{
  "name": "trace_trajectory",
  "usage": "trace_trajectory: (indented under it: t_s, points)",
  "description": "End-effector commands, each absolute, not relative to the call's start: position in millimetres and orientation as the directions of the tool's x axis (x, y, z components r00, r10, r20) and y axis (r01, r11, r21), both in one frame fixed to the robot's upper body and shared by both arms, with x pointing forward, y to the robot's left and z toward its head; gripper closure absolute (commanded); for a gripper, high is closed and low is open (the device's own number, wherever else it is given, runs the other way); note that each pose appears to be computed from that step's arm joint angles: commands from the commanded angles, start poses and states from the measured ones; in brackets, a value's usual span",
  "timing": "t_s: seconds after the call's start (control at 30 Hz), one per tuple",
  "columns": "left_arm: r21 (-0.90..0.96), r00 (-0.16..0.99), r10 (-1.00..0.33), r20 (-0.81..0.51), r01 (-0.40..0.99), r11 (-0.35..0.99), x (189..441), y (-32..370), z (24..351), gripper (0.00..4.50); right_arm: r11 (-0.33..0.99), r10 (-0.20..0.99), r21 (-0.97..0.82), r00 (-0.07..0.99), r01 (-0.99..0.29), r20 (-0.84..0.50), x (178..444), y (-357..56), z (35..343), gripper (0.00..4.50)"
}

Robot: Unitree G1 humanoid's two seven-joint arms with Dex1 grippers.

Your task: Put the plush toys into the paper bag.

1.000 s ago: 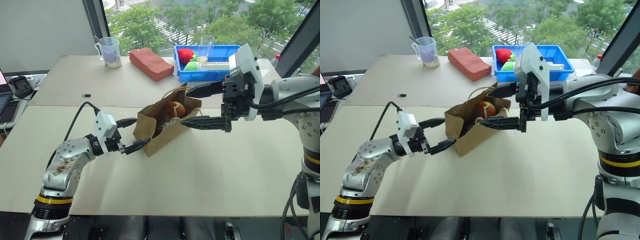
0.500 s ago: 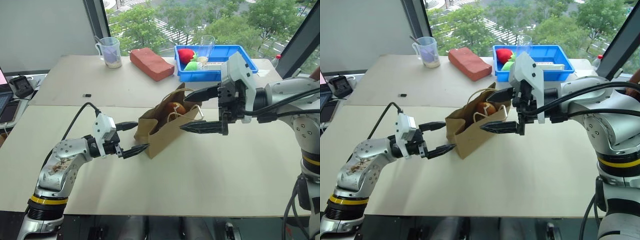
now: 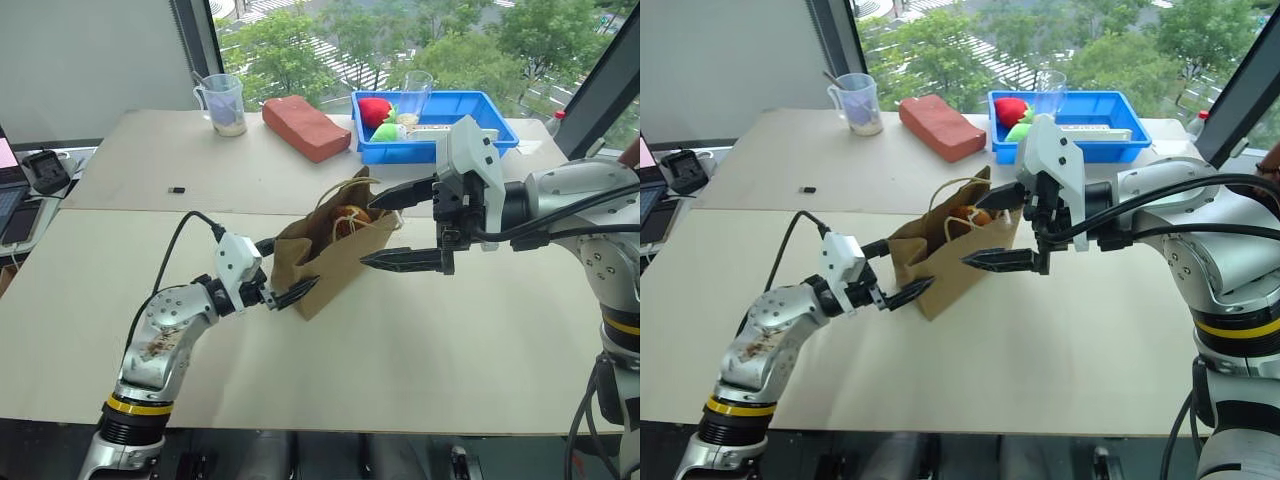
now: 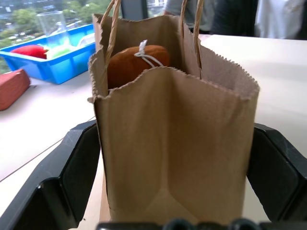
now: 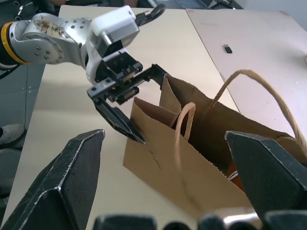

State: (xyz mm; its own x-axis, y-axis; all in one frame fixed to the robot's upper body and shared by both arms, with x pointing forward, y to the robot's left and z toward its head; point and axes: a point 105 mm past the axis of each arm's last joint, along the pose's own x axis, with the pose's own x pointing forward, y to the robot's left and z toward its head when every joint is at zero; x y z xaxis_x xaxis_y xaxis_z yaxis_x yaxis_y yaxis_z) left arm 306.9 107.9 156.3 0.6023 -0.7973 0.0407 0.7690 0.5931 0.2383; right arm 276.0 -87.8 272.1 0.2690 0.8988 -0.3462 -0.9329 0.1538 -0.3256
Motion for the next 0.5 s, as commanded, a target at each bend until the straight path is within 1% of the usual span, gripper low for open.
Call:
trace_trajectory:
  t_s: [0.03, 0.2, 0.23, 0.3, 0.37, 0.4, 0.43, 0.5]
  points:
    - [0.262, 0.606, -0.792, 0.07, 0.755, 0.601, 309, 102, 161, 0.0, 0.119, 0.909, -0.388, 0.257, -0.914, -0.329, 266, -85, 288, 0.03]
    - [0.239, 0.604, -0.793, 0.076, 0.761, 0.603, 313, 100, 157, 0.0, 0.108, 0.912, -0.398, 0.25, -0.911, -0.325, 263, -82, 293, 0.03]
    - [0.236, 0.601, -0.795, 0.079, 0.764, 0.6, 313, 100, 156, 0.25, 0.108, 0.913, -0.401, 0.25, -0.91, -0.322, 263, -81, 295, 0.01]
    - [0.231, 0.597, -0.798, 0.081, 0.768, 0.598, 313, 100, 155, 0.87, 0.109, 0.915, -0.406, 0.251, -0.907, -0.315, 263, -80, 299, 0.0]
    - [0.228, 0.595, -0.8, 0.082, 0.77, 0.596, 314, 99, 155, 1.83, 0.11, 0.916, -0.408, 0.251, -0.906, -0.313, 263, -80, 300, 0.0]
    - [0.228, 0.593, -0.801, 0.082, 0.771, 0.595, 315, 99, 155, 2.21, 0.11, 0.916, -0.408, 0.252, -0.906, -0.312, 263, -79, 300, 0.0]
    - [0.227, 0.593, -0.801, 0.083, 0.771, 0.595, 316, 98, 155, 2.75, 0.11, 0.916, -0.407, 0.252, -0.907, -0.312, 263, -79, 301, 0.0]
    - [0.225, 0.592, -0.802, 0.084, 0.772, 0.594, 317, 97, 156, 3.68, 0.112, 0.916, -0.407, 0.253, -0.906, -0.312, 263, -79, 300, 0.0]
